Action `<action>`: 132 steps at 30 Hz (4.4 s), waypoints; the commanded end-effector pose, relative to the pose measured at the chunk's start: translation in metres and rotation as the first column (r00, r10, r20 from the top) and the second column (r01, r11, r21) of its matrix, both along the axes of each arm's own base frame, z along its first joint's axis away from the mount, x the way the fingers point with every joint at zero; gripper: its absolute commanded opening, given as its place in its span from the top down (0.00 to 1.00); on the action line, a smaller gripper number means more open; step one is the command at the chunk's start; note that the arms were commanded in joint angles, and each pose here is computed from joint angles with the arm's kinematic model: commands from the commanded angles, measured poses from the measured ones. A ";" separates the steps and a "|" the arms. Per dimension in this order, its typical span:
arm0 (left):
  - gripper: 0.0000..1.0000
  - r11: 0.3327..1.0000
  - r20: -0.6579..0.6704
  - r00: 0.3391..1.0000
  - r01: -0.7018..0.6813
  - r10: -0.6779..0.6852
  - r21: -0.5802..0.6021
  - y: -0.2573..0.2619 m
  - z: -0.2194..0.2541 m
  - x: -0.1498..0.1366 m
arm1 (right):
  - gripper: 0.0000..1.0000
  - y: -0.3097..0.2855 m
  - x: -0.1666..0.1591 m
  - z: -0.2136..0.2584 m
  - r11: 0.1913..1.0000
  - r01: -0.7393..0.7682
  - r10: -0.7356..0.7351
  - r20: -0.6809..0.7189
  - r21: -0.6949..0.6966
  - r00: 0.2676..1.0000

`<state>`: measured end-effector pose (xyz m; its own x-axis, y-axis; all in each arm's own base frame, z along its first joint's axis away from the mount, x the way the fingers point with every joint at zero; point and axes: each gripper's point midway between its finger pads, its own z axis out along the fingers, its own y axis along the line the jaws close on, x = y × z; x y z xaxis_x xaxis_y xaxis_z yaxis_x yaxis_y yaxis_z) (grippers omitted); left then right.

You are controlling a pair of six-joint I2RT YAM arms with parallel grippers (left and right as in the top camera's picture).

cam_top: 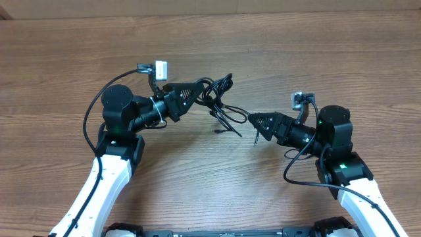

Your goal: Untangle cables

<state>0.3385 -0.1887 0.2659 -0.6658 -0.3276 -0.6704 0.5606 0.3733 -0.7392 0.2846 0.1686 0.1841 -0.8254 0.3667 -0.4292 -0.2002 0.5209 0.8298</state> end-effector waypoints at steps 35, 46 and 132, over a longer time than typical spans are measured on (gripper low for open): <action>0.96 0.790 0.563 0.577 0.555 -0.592 0.261 -0.020 0.026 -0.110 | 0.10 0.024 -0.020 0.045 0.959 -0.279 0.275 0.338 -0.038 0.900; 0.96 0.821 0.604 0.572 0.497 -0.555 0.283 -0.017 0.030 -0.101 | 0.10 0.030 -0.024 0.072 0.941 -0.336 0.314 0.475 -0.040 0.822; 0.96 0.935 0.384 0.857 0.351 -0.345 0.056 -0.069 0.047 -0.072 | 0.30 0.047 -0.047 0.112 0.888 -0.450 0.387 0.692 -0.101 0.609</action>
<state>0.2681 -0.2527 0.3064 -0.4330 -0.1236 -0.8929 0.8895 0.1017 -0.4454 0.2324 0.2150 0.2903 -0.4010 0.0988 -0.9107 -0.8980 0.1539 0.4121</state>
